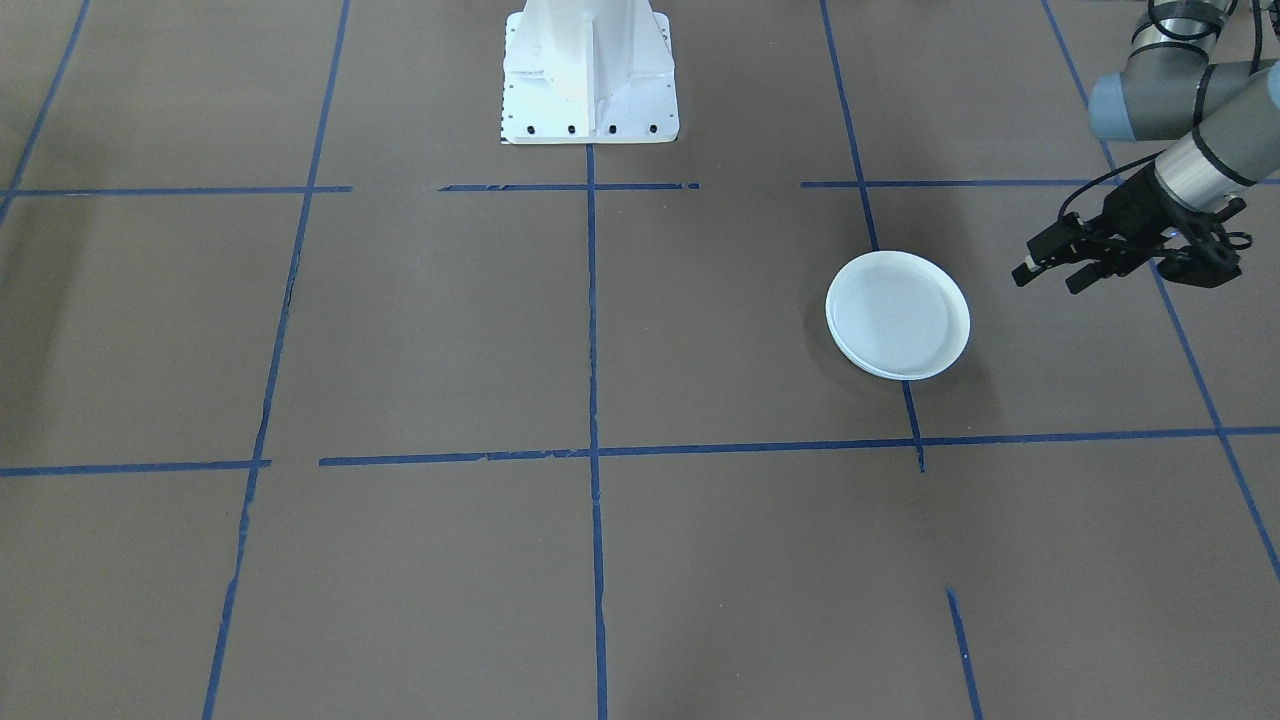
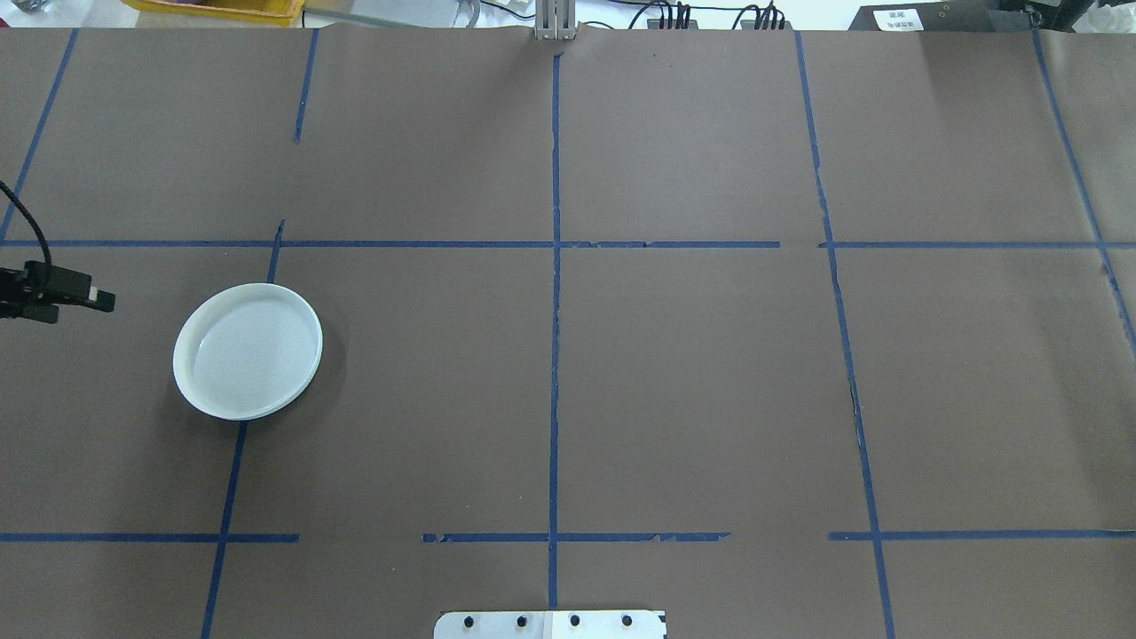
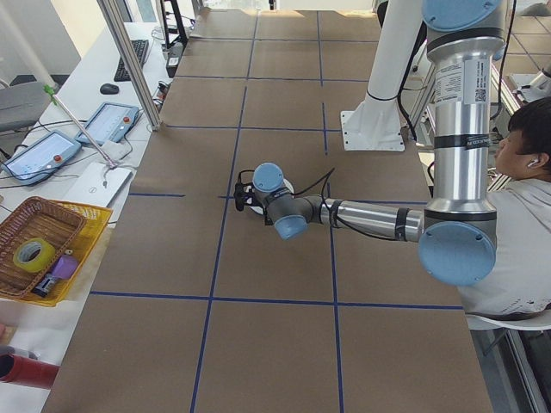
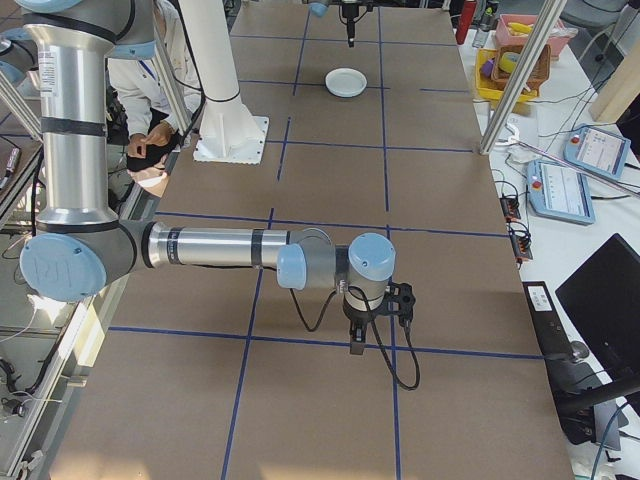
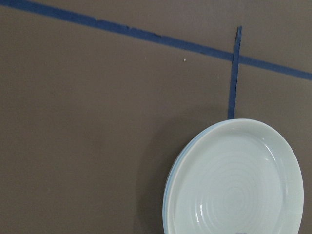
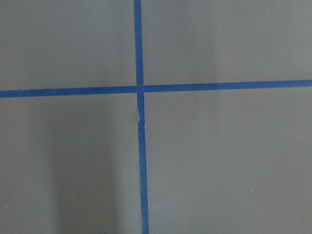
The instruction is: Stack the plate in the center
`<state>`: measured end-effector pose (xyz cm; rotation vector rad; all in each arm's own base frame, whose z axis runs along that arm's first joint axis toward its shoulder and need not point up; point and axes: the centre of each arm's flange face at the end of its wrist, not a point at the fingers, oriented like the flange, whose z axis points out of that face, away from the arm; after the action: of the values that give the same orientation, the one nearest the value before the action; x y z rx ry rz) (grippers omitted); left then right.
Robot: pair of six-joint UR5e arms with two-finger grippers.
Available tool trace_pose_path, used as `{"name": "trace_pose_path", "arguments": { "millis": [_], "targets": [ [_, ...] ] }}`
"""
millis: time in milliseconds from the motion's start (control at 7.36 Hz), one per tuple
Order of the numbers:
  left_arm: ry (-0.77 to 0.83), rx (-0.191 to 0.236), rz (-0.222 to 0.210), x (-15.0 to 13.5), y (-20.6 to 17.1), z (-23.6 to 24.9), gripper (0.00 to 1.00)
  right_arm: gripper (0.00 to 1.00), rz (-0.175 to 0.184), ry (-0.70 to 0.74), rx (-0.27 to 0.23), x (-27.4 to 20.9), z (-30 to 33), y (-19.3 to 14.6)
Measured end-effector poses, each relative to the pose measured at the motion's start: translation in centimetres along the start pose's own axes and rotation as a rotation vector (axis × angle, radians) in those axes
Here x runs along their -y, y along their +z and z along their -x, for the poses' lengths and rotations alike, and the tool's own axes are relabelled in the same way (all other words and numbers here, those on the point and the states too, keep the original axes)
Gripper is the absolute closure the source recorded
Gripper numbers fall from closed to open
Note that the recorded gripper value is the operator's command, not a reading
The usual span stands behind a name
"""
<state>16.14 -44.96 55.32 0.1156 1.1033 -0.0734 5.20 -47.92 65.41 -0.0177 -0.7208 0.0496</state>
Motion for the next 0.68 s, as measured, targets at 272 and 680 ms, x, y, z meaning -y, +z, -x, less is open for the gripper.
{"name": "trace_pose_path", "arguments": {
  "millis": [272,680],
  "targets": [
    [0.098,0.13,-0.031,2.5,-4.2,5.4,0.0,0.0,0.0,0.0,-0.001,0.0,0.0,0.0],
    [0.193,0.329,0.022,4.0,-12.0,14.7,0.0,0.0,0.0,0.0,0.0,0.0,0.0,0.0]
  ]
}}
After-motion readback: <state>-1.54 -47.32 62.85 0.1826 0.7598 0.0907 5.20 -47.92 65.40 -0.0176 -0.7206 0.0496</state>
